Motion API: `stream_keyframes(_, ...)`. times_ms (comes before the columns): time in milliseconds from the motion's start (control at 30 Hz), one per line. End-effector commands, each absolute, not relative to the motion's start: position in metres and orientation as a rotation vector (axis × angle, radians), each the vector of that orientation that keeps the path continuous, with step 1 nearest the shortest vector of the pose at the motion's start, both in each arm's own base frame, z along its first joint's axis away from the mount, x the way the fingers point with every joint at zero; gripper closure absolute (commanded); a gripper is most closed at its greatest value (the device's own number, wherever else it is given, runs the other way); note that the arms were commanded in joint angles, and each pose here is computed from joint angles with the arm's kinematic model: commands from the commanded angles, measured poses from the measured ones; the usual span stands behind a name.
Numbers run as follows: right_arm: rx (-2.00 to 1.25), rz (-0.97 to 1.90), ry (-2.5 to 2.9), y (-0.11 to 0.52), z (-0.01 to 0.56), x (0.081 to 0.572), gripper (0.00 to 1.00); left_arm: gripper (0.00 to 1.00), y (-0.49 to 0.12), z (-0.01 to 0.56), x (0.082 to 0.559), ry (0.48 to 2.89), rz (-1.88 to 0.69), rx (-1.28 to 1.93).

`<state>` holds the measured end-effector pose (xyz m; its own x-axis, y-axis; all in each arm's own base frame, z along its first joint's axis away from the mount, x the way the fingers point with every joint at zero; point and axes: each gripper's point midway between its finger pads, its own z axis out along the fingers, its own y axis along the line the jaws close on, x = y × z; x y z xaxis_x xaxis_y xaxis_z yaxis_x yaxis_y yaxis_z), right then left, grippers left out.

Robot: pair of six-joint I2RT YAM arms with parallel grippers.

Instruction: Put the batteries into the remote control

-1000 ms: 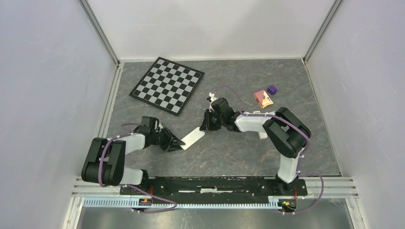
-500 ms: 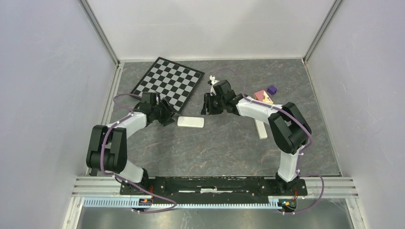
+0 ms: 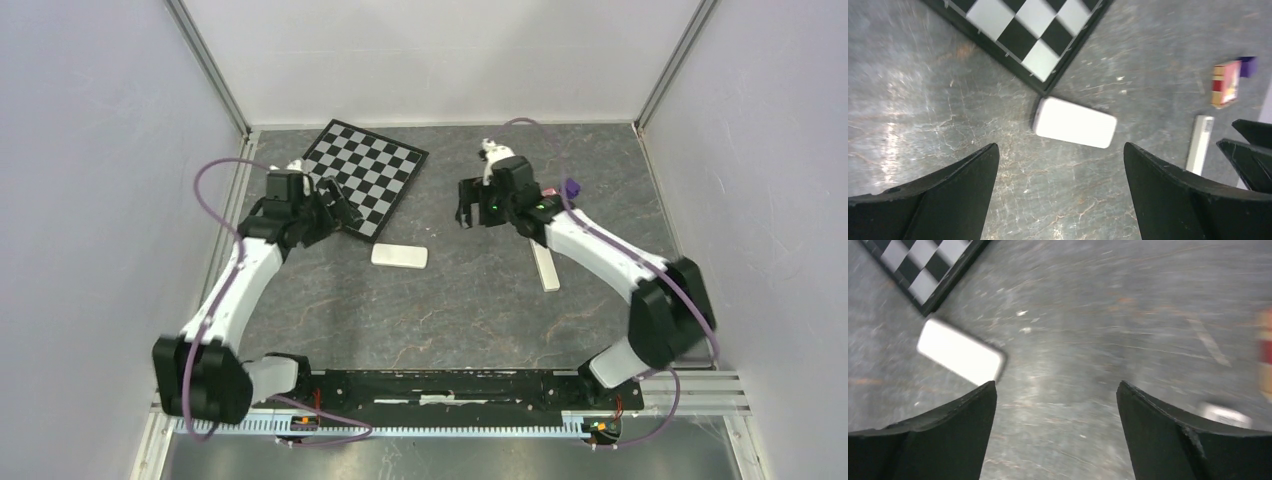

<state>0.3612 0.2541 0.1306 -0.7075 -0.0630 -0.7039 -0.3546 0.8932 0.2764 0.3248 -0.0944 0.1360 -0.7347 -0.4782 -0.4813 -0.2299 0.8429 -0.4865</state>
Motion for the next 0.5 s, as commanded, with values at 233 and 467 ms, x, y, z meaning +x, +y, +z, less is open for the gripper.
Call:
stream_keyframes(233, 0.119, -0.317, 2.021, 0.030, 0.252, 0.307, 0.02, 0.00, -0.053, 0.279, 0.249, 2.132, -0.336, -0.260)
stream_keyframes(467, 0.441, -0.489, 1.709, -0.057, 0.352, 0.218, 0.02, 0.00, -0.015, 0.348, 0.192, 1.873, -0.210, -0.336)
